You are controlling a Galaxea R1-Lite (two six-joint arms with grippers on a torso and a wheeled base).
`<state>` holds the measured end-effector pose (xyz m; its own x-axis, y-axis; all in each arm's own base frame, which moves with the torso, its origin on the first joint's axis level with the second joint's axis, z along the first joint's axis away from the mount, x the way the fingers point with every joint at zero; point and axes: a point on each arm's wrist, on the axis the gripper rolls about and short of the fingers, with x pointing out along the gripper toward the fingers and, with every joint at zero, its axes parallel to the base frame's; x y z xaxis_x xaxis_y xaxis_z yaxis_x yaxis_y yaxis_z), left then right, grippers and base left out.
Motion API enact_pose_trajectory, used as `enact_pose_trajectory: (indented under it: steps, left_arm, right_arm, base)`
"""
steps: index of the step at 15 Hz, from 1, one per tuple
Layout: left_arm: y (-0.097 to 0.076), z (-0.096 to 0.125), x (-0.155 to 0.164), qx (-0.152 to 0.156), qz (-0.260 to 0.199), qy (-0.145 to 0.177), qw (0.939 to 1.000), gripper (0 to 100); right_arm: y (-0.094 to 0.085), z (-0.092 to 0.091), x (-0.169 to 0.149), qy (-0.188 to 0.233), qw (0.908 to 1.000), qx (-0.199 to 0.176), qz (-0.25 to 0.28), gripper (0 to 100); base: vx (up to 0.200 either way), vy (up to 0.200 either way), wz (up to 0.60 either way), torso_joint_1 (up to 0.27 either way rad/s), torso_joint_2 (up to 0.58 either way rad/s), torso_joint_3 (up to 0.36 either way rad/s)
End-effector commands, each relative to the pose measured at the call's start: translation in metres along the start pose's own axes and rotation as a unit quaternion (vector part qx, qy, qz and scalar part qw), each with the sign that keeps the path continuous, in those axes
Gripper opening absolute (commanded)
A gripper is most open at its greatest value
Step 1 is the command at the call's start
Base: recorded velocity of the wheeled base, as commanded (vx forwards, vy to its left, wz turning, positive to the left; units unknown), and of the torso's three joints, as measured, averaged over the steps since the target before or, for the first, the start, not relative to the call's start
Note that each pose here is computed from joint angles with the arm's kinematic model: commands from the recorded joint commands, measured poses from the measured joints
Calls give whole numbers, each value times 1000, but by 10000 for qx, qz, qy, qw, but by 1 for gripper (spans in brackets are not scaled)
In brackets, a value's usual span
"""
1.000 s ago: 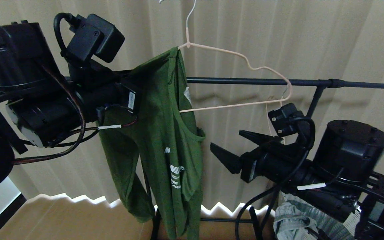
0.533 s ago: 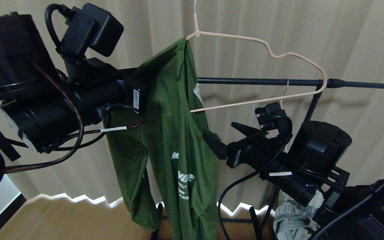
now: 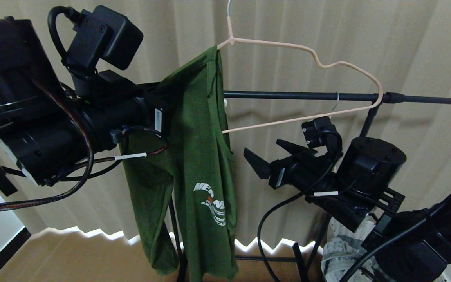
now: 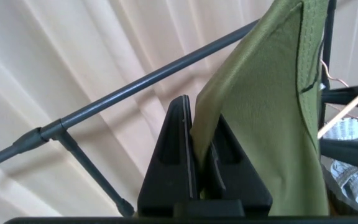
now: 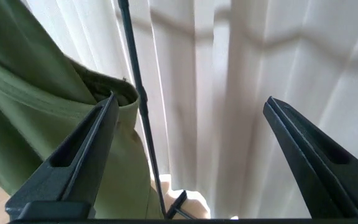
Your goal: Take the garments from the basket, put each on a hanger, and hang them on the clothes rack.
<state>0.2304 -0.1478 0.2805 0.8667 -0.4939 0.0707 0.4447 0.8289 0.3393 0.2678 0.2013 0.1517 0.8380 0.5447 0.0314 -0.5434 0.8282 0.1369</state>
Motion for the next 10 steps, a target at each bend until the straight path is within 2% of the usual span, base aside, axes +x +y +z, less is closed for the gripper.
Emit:
enact_pose_trajectory:
  steps: [1, 4, 6, 10]
  left_arm:
    - [-1, -2, -2, 2, -20, 27, 10000, 0]
    - [-5, 1, -5, -13, -89, -30, 10000, 0]
    - [-6, 4, -8, -20, -126, -85, 9999, 0]
    - [-10, 6, -8, -40, -191, -108, 9998, 0]
  right_arm:
    - [1, 2, 4, -68, 10000, 5, 35, 100]
    - [2, -2, 7, -24, 10000, 3, 75, 100]
    - [4, -6, 12, -179, 9998, 8, 127, 100]
    - [16, -9, 12, -169, 9994, 25, 311, 100]
  base:
    - [0, 0, 0, 0, 0, 0]
    - [0, 0, 0, 0, 0, 0]
    - [0, 0, 0, 0, 0, 0]
    - [0, 0, 0, 0, 0, 0]
